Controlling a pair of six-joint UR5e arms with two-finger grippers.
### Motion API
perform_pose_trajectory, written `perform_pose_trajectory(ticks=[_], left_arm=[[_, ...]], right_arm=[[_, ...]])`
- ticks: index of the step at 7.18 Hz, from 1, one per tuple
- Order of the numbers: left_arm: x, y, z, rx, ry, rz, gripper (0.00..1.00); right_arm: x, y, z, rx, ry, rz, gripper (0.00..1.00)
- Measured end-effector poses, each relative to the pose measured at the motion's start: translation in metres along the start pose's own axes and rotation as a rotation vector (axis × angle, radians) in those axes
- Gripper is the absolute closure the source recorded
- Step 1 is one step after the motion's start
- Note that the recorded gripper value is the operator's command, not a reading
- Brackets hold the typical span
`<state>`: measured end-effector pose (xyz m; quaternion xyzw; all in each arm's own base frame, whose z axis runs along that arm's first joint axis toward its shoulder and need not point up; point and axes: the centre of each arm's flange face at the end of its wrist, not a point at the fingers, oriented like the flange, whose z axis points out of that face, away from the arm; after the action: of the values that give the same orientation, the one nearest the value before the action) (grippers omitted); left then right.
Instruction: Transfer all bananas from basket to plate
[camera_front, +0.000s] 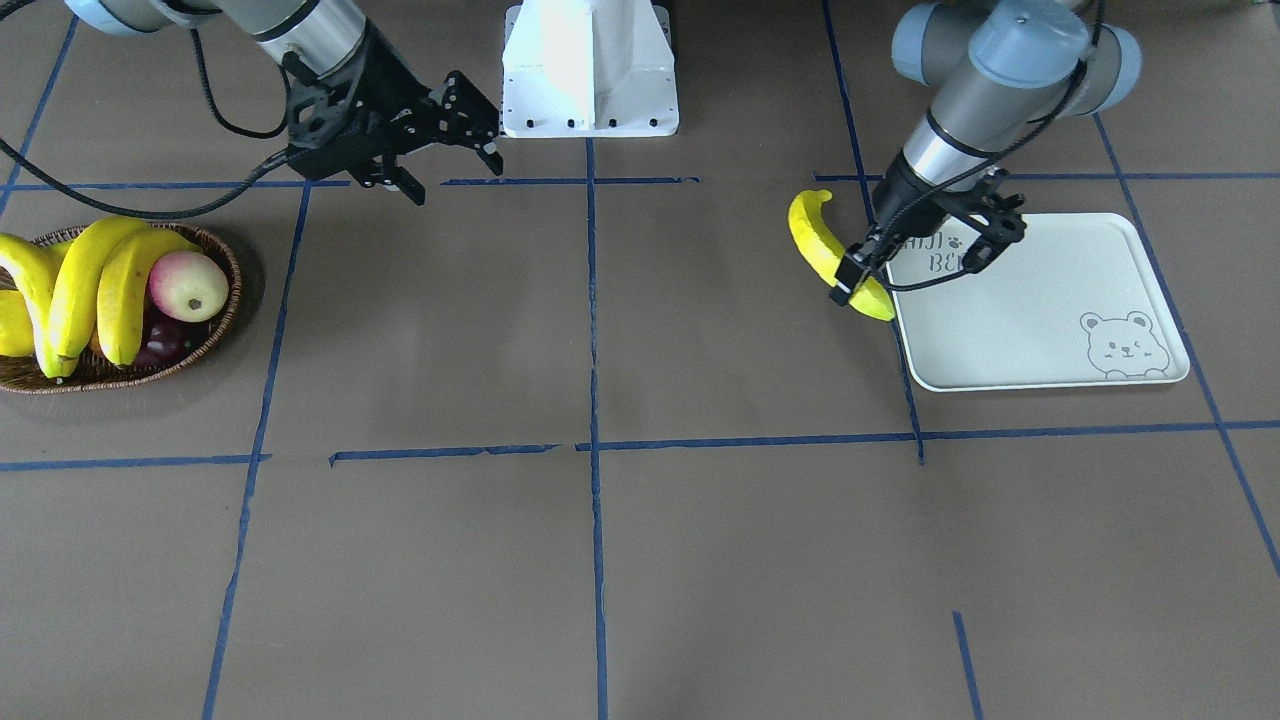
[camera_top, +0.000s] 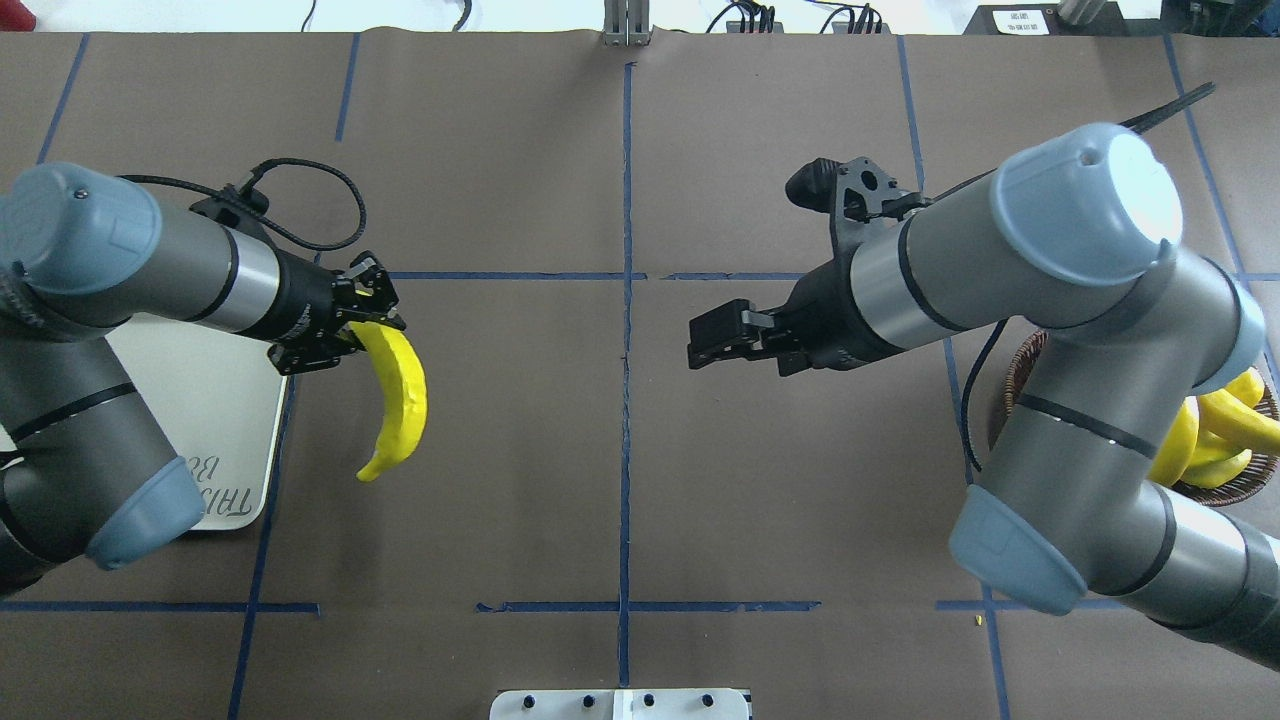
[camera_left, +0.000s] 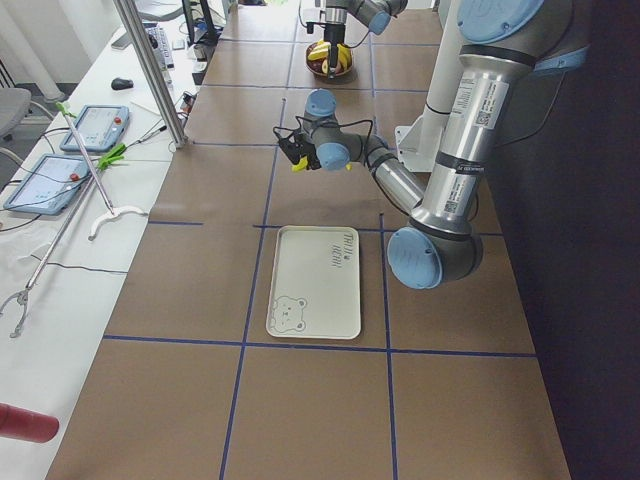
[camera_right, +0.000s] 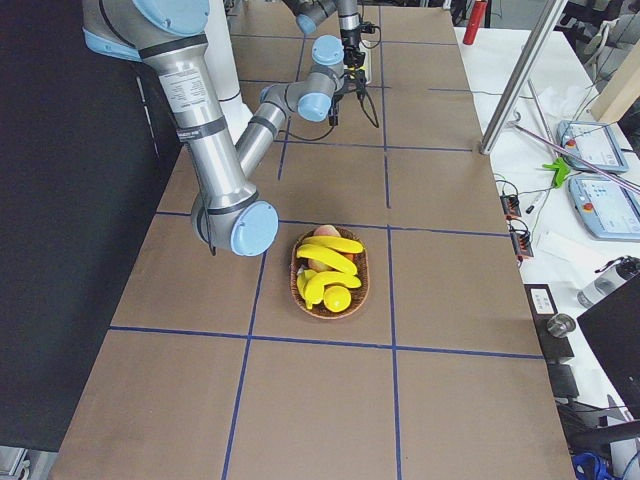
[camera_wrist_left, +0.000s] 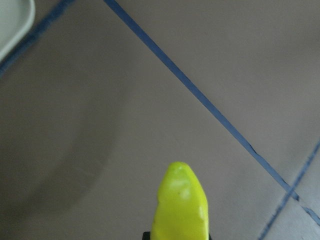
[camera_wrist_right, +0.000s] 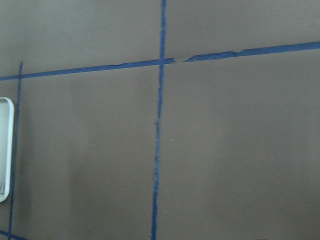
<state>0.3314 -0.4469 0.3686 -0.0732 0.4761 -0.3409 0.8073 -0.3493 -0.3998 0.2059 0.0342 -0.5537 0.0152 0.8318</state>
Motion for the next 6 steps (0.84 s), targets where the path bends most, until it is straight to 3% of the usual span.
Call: perform_pose_trajectory(ticks=[1, 3, 5, 6], left_arm=[[-0.032, -0.030, -0.003, 0.037, -0.032, 0.003, 1.00], [-0.100, -0.092, -0.013, 0.107, -0.113, 0.040, 1.00], [-0.173, -0.163, -0.018, 0.113, -0.175, 0.088, 1.00], [-0.207, -0.193, -0.015, 0.102, -0.174, 0.113, 1.00]], right_arm=[[0.025, -0.003, -0.006, -0.002, 0.047, 0.026, 0.01], [0.079, -0.008, -0.012, -0.003, 0.129, -0.004, 0.01], [0.137, -0.009, -0.021, -0.012, 0.205, -0.084, 0.01], [0.160, -0.009, -0.025, -0.019, 0.234, -0.116, 0.01]])
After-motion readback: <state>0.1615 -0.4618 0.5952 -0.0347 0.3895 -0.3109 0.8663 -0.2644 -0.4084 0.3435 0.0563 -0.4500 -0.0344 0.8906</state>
